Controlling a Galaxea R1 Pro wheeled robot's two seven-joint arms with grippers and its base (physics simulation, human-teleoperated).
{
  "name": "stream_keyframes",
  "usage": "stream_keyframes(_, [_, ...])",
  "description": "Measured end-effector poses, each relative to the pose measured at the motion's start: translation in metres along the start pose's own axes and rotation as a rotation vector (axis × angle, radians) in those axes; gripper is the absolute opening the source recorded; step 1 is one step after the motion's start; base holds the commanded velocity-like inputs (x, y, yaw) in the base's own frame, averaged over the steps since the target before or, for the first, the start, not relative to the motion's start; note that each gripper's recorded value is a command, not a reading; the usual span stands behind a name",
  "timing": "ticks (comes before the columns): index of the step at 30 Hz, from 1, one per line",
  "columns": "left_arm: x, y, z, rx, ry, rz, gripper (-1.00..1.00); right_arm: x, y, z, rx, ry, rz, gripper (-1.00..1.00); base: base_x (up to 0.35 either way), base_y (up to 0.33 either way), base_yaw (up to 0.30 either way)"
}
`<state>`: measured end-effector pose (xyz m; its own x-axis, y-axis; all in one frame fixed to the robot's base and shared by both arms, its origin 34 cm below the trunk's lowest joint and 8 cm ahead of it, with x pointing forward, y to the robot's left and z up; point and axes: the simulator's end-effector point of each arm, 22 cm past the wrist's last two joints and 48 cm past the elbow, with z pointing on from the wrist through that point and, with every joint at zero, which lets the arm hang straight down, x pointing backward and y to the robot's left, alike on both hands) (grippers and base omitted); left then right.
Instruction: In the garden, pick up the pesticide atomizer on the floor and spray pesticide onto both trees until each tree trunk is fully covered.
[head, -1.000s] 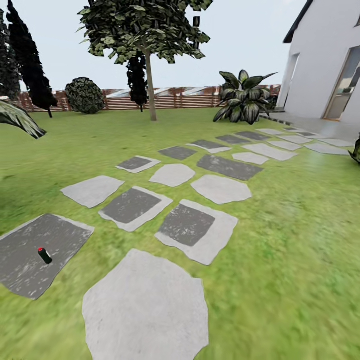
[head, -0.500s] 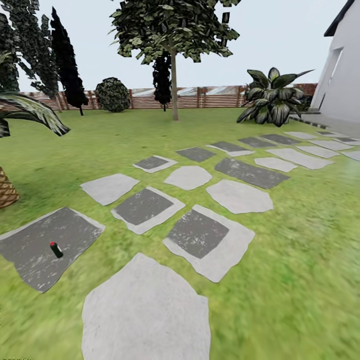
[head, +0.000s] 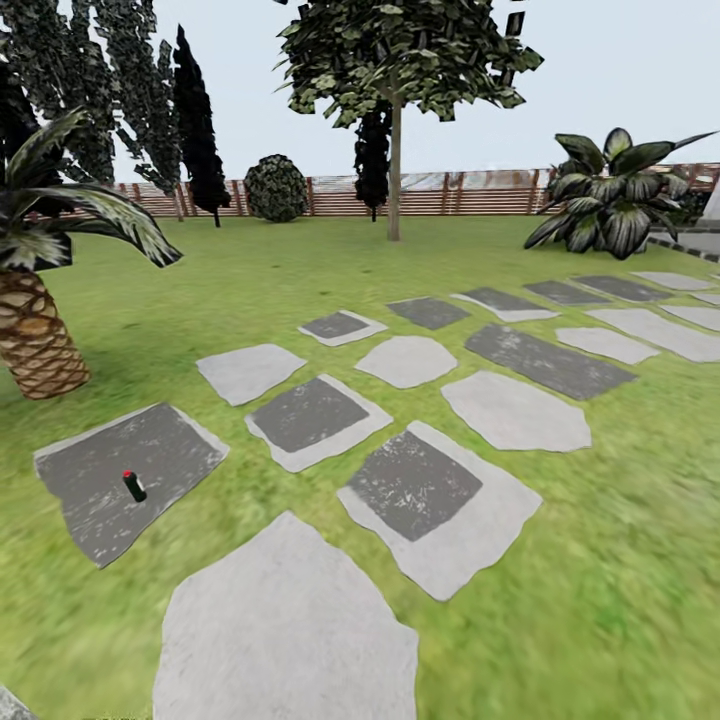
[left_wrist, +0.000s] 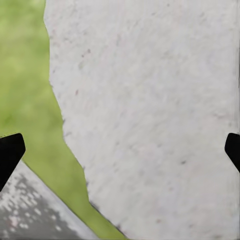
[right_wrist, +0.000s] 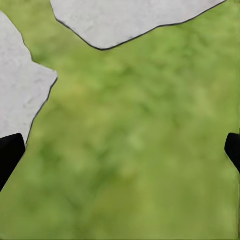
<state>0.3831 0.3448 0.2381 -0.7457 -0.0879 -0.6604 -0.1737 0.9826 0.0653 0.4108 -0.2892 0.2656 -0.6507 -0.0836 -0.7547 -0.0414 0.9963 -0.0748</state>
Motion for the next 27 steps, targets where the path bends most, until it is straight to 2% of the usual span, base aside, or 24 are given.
stream_keyframes(27, [0.0000, 0.0000, 0.0000, 0.000, 0.000, 0.000, 1.00, 0.0001, 0.0000, 0.0000, 0.000, 0.001, 0.000, 1.00, 0.153, -0.286, 0.278])
